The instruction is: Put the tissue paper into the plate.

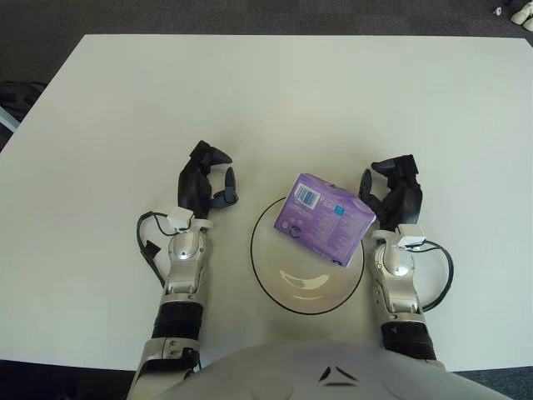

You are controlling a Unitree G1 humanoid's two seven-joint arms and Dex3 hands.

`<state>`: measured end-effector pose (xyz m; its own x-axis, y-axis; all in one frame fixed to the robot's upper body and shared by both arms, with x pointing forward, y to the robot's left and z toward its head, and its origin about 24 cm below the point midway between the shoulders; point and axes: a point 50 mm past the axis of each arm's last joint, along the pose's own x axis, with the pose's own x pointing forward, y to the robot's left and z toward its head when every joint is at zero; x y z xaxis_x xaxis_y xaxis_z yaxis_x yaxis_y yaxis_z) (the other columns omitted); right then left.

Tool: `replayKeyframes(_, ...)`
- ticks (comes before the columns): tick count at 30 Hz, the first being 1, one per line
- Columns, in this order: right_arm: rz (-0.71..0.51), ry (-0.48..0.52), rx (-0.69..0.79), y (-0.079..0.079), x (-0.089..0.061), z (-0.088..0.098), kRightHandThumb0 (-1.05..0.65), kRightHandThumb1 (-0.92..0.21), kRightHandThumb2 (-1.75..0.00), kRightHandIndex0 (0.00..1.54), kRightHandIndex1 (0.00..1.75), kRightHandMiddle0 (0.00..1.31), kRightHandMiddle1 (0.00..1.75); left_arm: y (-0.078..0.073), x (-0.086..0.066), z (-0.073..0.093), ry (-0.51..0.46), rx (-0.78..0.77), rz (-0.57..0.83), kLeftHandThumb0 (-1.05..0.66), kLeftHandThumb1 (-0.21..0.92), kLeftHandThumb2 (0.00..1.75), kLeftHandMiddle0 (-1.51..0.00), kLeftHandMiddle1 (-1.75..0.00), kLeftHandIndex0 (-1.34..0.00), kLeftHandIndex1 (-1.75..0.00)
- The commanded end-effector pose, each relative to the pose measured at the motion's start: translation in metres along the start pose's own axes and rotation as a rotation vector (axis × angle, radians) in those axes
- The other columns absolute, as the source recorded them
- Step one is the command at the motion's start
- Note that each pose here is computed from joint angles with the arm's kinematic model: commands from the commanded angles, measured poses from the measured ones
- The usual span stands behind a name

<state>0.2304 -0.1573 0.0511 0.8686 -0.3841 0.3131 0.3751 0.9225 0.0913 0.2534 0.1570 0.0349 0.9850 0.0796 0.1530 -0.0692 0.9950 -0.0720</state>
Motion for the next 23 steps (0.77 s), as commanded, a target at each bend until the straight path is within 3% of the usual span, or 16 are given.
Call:
replayKeyframes(1, -0.026, 0.107, -0.075, -0.0128, -0.0157, -0.0218, -0.43, -0.48, -1.12, 0.68, 1.45, 0.48, 1.75, 0.0095, -0.0285, -0.0351, 0.195, 0.009, 0.040, -0.46, 0.37, 1.27, -0.99, -1.75, -0.57, -1.75)
replayKeyframes(23, -0.039, 0.156, -0.002, -0.0109, -0.0209, -0.0256, -0.42, -0.50, -1.09, 0.65, 1.41, 0.47, 1.75, 0.0097, -0.0271, -0.0351, 0.195, 0.006, 0.034, -0.47, 0.35, 1.29, -1.02, -1.75, -0.59, -1.75)
